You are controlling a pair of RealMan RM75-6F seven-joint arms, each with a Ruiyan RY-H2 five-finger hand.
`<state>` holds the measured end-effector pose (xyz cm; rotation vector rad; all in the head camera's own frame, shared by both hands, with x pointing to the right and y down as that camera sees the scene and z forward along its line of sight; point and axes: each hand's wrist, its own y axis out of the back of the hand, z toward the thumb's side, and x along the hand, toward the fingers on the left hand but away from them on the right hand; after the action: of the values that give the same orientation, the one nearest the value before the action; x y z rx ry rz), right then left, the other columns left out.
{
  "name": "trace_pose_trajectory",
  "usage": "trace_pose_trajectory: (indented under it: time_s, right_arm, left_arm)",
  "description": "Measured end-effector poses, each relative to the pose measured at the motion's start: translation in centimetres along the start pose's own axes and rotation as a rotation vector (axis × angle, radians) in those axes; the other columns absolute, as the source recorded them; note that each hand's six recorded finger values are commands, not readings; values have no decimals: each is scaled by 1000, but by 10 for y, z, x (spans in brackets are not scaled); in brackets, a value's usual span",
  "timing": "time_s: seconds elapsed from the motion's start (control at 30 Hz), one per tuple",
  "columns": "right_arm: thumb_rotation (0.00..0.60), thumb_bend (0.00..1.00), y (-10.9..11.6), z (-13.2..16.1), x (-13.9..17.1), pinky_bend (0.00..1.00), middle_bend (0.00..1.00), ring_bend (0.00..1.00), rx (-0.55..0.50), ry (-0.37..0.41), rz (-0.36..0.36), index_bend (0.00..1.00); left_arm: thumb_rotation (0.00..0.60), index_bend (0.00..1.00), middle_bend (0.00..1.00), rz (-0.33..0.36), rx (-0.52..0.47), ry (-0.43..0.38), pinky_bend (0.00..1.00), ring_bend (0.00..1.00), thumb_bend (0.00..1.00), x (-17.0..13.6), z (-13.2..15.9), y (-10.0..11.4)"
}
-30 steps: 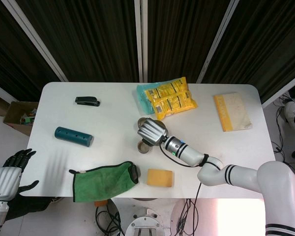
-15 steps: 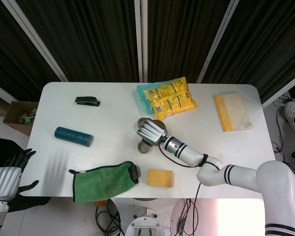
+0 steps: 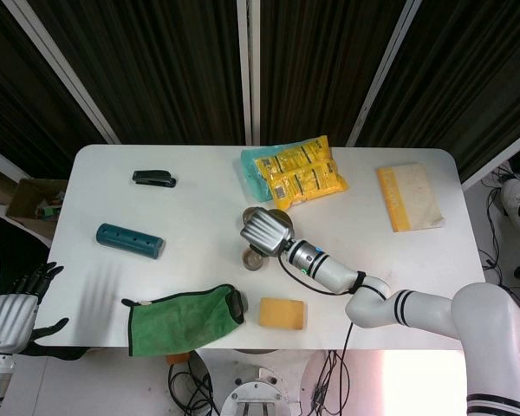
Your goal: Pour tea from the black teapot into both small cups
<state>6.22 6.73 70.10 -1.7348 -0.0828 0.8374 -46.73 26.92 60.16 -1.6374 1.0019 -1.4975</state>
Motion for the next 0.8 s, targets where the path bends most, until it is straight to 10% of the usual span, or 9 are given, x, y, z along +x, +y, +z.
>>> trace_pose_trajectory:
  time_s: [0.8]
  right_arm:
    - [569, 477, 3, 2, -1, 563, 1000, 1000, 25, -2, 2, 1000]
  left_arm:
    - [600, 156, 118, -1, -4, 5, 217, 107, 67, -1, -2, -1]
